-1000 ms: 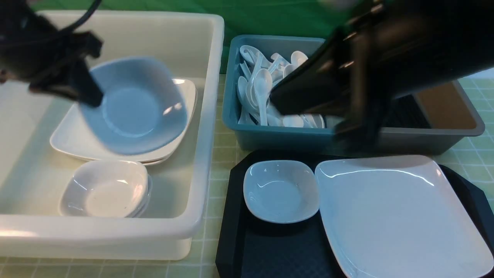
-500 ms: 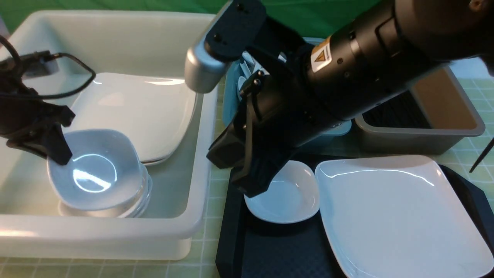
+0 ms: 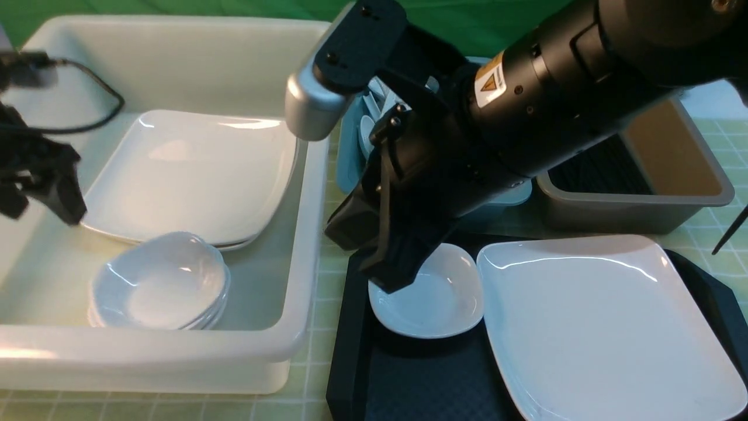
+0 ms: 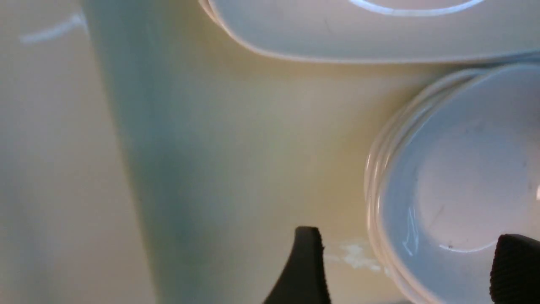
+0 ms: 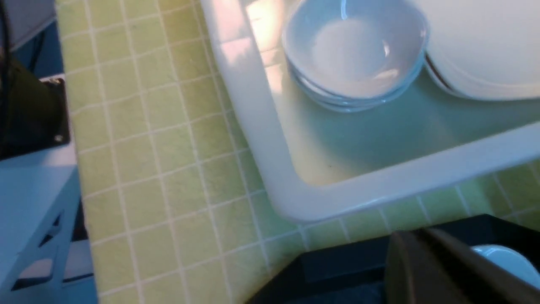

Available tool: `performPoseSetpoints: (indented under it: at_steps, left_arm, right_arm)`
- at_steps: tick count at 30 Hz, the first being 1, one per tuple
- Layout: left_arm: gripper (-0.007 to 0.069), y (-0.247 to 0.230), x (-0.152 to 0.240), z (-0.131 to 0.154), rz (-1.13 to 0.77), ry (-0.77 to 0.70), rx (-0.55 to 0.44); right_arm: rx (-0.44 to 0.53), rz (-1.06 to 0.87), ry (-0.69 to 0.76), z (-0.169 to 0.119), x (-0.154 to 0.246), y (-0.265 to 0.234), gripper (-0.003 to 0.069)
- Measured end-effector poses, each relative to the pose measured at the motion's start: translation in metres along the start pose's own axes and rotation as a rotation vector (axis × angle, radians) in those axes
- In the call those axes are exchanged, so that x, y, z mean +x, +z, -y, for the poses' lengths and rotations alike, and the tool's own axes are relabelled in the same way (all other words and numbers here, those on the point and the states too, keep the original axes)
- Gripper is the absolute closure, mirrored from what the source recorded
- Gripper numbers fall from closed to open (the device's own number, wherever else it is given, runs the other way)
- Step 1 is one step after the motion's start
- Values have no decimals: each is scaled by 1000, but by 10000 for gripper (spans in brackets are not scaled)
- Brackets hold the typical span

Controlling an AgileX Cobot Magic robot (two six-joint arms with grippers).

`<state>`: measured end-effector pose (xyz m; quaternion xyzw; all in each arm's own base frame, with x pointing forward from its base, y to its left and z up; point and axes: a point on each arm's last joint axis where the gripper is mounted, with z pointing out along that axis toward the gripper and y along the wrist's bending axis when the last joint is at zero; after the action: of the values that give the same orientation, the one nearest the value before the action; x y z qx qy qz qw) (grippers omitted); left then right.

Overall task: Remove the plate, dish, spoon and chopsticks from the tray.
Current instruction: Use the left arm to put the small plate into the large storage box on the left, then use the left arm to grab a small plate from the dinner plate

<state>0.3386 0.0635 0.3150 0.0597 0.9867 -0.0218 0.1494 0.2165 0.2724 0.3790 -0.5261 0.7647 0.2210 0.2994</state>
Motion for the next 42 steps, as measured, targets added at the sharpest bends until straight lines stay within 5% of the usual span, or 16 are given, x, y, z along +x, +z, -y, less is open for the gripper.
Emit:
performPoseSetpoints:
  at_steps: [4,7,11,16,20,22,27,34,42]
  left_arm:
    - [148,-27,0,20,78,48,-3]
    - [289,-38,-3,59,123,138,51]
    - [576,-41,-2,152,138,364,214]
    - [633,-27,10,265,225,648,312]
    - [614,-6,24,316,232,802,309]
    - [554,22,35,349,211,937,255]
    - [372,74,42,378,181,1072,172]
    - [130,130,47,387,103,1134,119]
    - [140,149,45,384,85,1142,31]
  right_arm:
    - [97,-45,-2,8,-2,-9,649]
    - [209,-116,14,18,2,-17,649]
    - [342,-242,120,47,25,-37,649]
    - [467,-301,300,82,71,-78,649]
    - [542,-305,425,88,108,-107,650]
    - [593,-278,498,84,134,-126,654]
    - [649,-219,552,67,163,-142,655]
    - [694,-114,528,46,166,-161,655]
    - [683,-88,534,44,165,-161,655]
